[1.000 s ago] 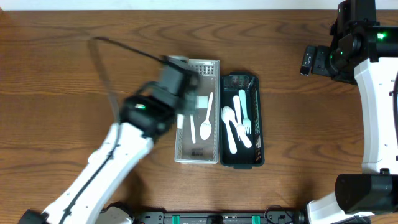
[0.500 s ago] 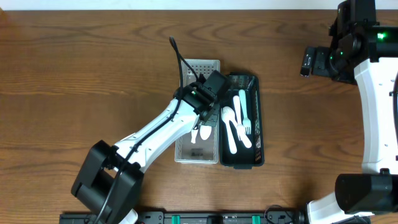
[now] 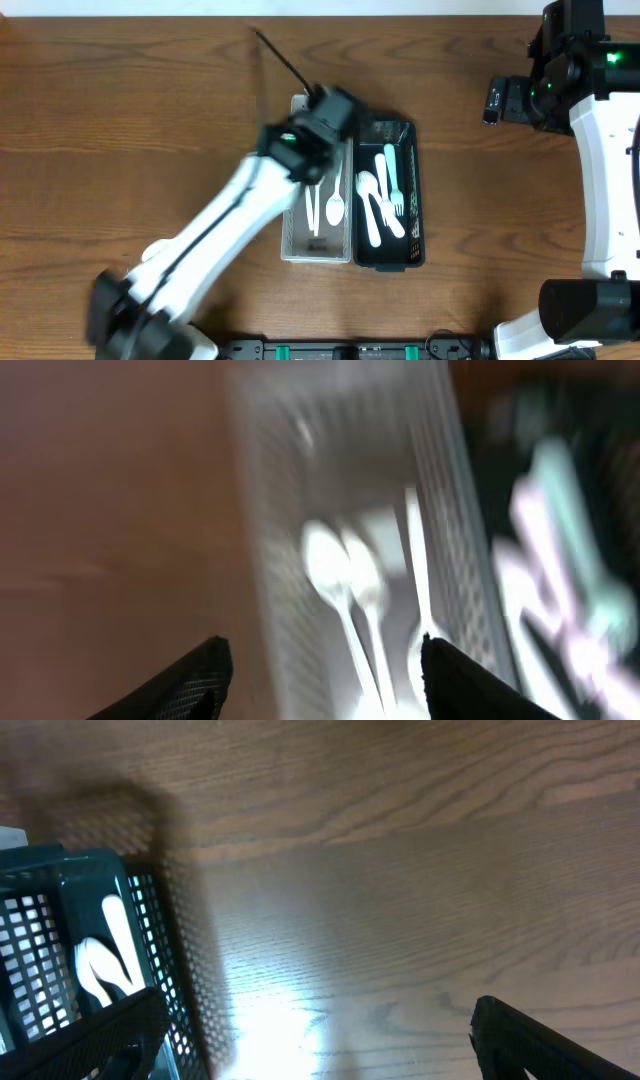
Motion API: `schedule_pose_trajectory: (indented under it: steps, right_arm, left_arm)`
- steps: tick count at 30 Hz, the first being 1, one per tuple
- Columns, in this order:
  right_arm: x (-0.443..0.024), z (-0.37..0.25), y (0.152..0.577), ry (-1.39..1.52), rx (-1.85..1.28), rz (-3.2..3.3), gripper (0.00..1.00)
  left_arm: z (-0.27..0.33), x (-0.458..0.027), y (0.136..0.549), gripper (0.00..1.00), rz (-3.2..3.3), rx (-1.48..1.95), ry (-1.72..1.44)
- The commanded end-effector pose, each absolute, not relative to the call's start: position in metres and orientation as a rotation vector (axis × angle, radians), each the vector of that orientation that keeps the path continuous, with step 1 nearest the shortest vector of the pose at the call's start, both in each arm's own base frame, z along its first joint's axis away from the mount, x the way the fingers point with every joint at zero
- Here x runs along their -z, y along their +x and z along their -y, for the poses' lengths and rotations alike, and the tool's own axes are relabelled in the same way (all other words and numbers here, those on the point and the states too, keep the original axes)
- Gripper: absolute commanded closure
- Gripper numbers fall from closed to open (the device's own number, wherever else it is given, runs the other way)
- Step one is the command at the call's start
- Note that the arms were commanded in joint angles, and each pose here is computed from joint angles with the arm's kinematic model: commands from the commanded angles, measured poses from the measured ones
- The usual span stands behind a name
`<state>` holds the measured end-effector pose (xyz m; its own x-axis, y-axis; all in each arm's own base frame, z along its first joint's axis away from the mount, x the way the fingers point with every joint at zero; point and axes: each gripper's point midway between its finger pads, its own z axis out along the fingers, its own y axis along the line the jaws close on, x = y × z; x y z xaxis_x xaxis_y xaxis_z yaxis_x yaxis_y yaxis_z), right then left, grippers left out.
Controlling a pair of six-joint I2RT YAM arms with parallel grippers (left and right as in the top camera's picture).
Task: Pack container
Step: 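Carry the spoon into the clear basket and open the left gripper, then grasp the last white spoon on the left with the left gripper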
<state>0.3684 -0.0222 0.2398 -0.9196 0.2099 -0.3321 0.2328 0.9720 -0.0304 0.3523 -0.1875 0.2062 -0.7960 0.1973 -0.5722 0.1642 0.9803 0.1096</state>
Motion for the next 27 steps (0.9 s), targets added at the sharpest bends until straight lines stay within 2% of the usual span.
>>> schedule_pose_trajectory:
  steps: [1, 4, 7, 12, 13, 19, 24, 27]
  right_arm:
    - [-0.241, 0.024, 0.367, 0.31, 0.103, -2.789, 0.01]
    - [-0.241, 0.024, 0.367, 0.31, 0.103, -2.789, 0.01]
    - [-0.241, 0.024, 0.367, 0.31, 0.102, -2.789, 0.01]
    - [-0.241, 0.024, 0.367, 0.311, 0.102, -2.789, 0.01]
    - [-0.241, 0.024, 0.367, 0.31, 0.102, -2.789, 0.01]
    - [-0.241, 0.024, 0.367, 0.31, 0.102, -2.788, 0.01]
    - [-0.241, 0.024, 0.366, 0.31, 0.103, -2.791, 0.01]
    - [-0.24, 0.024, 0.364, 0.31, 0.104, -2.8, 0.01]
  left_arm:
    - [0.12, -0.28, 0.364, 0.37, -2.321, -0.073, -0.139]
    - [0.056, -0.292, 0.358, 0.44, -2.26, -0.043, -0.564]
    - [-0.018, -0.272, 0.327, 0.43, -2.146, -0.07, -1.188]
    - [-0.079, -0.221, 0.27, 0.31, -1.798, -0.207, -1.943]
    - [-0.083, -0.211, 0.264, 0.29, -1.756, -0.22, -2.021]
    - [-0.069, -0.13, 0.251, 0.29, -1.616, -0.156, -2.413]
    - [-0.057, -0.074, 0.26, 0.29, -1.639, -0.09, -2.481]
    - [-0.059, -0.058, 0.259, 0.28, -1.643, -0.129, -2.495]
